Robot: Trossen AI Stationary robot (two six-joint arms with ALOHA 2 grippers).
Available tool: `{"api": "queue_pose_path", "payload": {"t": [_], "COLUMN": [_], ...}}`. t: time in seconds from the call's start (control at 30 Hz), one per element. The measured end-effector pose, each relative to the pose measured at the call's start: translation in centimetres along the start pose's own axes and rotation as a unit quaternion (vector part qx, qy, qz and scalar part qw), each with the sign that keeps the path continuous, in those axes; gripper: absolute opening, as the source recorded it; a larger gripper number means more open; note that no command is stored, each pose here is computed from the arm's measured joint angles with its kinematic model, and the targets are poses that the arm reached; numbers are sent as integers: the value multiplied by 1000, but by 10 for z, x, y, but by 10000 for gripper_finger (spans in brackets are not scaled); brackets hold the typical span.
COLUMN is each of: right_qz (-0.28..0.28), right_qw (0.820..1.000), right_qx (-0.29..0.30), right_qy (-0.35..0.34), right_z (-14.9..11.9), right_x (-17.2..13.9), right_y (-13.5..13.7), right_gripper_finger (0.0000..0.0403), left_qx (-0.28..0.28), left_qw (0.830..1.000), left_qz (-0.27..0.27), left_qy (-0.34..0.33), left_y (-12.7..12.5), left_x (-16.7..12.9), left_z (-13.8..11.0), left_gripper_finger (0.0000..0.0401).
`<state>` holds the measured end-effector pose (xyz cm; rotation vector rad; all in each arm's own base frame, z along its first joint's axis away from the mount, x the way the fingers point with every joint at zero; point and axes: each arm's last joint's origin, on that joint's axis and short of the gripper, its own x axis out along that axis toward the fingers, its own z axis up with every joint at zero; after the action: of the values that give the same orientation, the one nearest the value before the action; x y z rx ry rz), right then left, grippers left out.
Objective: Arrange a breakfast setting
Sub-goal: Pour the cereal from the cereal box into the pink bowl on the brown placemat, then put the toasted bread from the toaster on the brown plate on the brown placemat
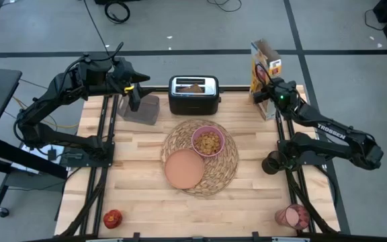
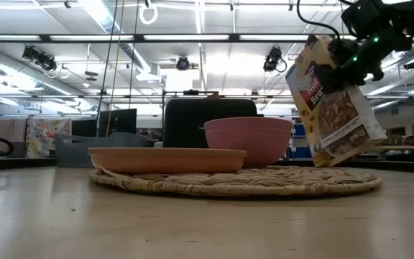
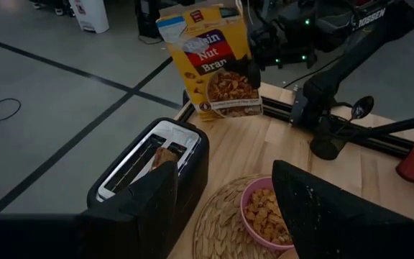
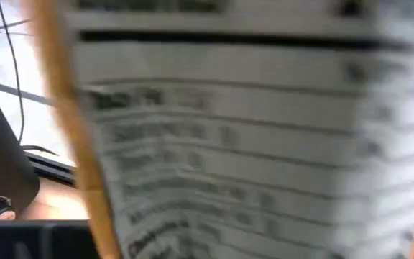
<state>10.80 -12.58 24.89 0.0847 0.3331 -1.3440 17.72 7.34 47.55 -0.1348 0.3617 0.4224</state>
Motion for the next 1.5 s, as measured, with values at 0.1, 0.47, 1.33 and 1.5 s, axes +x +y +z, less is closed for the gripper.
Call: {"api": "queue_pose_path", "payload": {"t": [0.1, 0.47, 1.33, 1.5], "right_qz": [9, 49, 145, 246], "right_qw": [1000, 992, 986, 967], "right_qx": [9, -16, 18, 44], "right_qy": [18, 119, 78, -39], "right_z": [7, 34, 148, 177], "right_x": [-3, -26, -125, -144], "right_y": [-2, -13, -64, -69], "right_gripper_finger": [234, 318, 316, 316], "left_qx": [-5, -20, -38, -34], "left_qw": [1000, 1000, 999, 997], "left_qz": [0, 0, -12, -69], "left_qy": [0, 0, -37, -31], "left_y": [0, 0, -4, -8], "left_x": [0, 0, 17, 51], "left_z": [0, 0, 10, 13], "left_gripper_finger": [233, 233, 233, 233]}}
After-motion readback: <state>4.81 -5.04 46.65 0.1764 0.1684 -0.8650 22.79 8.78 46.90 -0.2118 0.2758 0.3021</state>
